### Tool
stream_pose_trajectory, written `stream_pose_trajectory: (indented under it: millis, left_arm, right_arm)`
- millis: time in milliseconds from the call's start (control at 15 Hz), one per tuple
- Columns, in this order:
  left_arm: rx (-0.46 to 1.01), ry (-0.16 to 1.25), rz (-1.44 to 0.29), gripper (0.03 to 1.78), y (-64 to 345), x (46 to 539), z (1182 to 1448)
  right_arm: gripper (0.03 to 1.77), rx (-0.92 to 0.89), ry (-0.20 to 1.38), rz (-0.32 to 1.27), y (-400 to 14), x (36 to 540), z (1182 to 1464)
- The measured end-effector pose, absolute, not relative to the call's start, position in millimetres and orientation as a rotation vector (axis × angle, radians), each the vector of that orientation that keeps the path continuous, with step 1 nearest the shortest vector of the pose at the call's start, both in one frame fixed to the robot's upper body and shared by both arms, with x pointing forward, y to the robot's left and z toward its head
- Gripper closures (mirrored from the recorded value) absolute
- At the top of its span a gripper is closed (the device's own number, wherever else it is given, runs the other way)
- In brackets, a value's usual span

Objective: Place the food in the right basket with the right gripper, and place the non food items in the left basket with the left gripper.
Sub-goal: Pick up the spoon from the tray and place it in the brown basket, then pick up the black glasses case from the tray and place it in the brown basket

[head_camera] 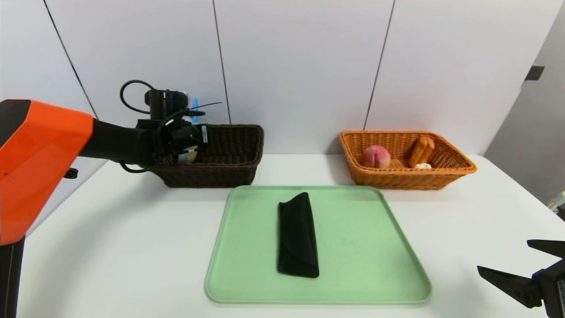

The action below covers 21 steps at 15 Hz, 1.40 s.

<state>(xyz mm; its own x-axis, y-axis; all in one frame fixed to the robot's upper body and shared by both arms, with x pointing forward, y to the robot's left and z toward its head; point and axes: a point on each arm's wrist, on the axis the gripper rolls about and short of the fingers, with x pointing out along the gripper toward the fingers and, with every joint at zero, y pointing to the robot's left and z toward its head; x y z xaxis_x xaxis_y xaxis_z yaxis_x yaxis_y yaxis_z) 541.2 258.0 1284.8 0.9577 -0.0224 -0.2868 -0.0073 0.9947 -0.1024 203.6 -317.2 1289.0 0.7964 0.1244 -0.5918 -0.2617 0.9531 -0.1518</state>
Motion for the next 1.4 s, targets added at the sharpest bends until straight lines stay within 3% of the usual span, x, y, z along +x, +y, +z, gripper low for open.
stream_pose_trajectory:
  millis: [133,400,667,1000,1400]
  left_arm:
    - [-0.103,0.29,-0.009,1.72,257.8,540.0,1286.5]
    - [-0.109,0.277,-0.008,1.07,257.8,539.0,1289.0]
    - [-0.107,0.27,-0.009,0.68,258.2,534.3,1296.5]
    - [-0.063,0.342,-0.031,0.41,255.4,494.1,1330.0]
    - [-0.159,0.527,-0.158,0.25,208.1,396.6,1377.5]
  right_arm:
    - [0.09,-0.232,0.618,0.208,-317.3,203.5,1288.8]
    - [0.09,-0.232,0.618,0.208,-317.4,203.4,1288.7]
    - [0.09,-0.232,0.617,0.208,-317.4,203.3,1288.8]
    - [0.09,-0.232,0.614,0.209,-317.4,202.9,1289.1]
    - [0.09,-0.232,0.611,0.207,-317.7,202.3,1289.5]
